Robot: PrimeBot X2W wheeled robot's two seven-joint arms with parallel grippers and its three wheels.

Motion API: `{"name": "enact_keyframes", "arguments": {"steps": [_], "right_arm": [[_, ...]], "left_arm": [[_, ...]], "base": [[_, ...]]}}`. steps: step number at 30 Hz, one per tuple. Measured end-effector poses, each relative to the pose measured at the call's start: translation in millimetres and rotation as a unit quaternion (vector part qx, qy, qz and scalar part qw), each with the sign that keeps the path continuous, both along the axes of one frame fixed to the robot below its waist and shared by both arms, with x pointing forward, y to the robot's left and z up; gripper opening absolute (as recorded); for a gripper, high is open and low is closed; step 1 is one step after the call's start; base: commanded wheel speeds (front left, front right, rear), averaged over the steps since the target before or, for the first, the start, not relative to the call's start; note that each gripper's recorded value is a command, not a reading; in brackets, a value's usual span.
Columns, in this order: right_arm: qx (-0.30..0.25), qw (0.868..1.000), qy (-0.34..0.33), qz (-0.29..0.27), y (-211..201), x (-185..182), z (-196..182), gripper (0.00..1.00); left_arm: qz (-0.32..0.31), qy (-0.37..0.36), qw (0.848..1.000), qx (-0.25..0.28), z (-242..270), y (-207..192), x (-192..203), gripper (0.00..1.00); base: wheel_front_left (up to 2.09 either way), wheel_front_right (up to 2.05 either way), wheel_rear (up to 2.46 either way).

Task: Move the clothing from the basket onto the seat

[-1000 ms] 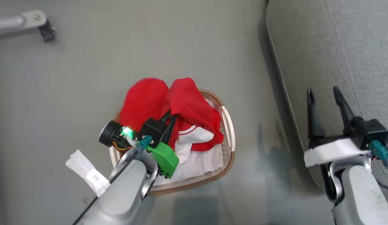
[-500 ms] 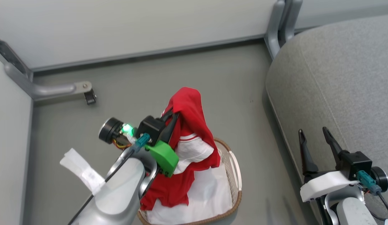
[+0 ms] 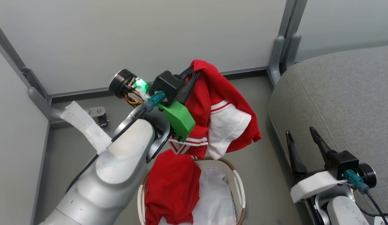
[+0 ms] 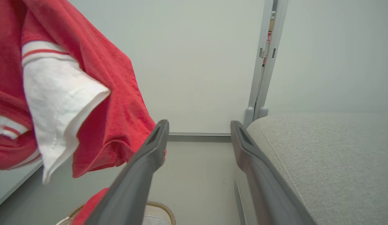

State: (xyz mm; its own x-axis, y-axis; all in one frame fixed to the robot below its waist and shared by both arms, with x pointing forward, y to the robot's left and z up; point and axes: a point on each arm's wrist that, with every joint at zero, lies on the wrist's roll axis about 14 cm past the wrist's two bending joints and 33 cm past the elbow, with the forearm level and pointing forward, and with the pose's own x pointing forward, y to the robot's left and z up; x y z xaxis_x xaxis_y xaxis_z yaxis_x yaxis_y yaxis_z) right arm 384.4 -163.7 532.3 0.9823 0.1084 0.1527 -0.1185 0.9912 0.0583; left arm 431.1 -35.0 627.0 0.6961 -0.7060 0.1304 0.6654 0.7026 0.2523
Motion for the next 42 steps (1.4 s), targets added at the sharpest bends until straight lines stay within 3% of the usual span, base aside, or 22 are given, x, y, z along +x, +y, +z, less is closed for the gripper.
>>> {"name": "enact_keyframes", "arguments": {"steps": [10,19,29,39,40,41,42], "right_arm": [[-0.019,0.998,-0.043,0.04,27,16,31,1.0],[-0.025,0.988,-0.068,0.137,90,21,52,1.0],[-0.079,0.975,-0.056,0.199,133,43,51,1.0],[-0.079,0.971,-0.019,0.226,151,58,42,1.0],[-0.079,0.97,-0.014,0.23,153,58,40,0.82],[-0.082,0.968,-0.006,0.236,157,57,35,0.32],[-0.083,0.967,0.0,0.241,160,57,31,0.0]], "left_arm": [[-0.028,-0.026,0.999,0.012,29,-19,2,0.0],[-0.032,-0.023,0.999,0.013,30,-17,2,0.0],[-0.034,-0.027,0.999,0.016,34,-15,-7,0.0],[-0.052,-0.038,0.998,0.016,40,-21,-23,0.0],[-0.053,-0.038,0.998,0.015,40,-21,-24,0.0],[-0.055,-0.038,0.998,0.014,41,-22,-25,0.0],[-0.055,-0.038,0.998,0.013,42,-22,-26,0.0]], "base": [[0.0,0.0,0.0],[0.0,0.0,0.0],[0.0,0.0,0.0],[0.0,0.0,0.0],[0.0,0.0,0.0],[0.0,0.0,0.0],[0.0,0.0,0.0]]}}
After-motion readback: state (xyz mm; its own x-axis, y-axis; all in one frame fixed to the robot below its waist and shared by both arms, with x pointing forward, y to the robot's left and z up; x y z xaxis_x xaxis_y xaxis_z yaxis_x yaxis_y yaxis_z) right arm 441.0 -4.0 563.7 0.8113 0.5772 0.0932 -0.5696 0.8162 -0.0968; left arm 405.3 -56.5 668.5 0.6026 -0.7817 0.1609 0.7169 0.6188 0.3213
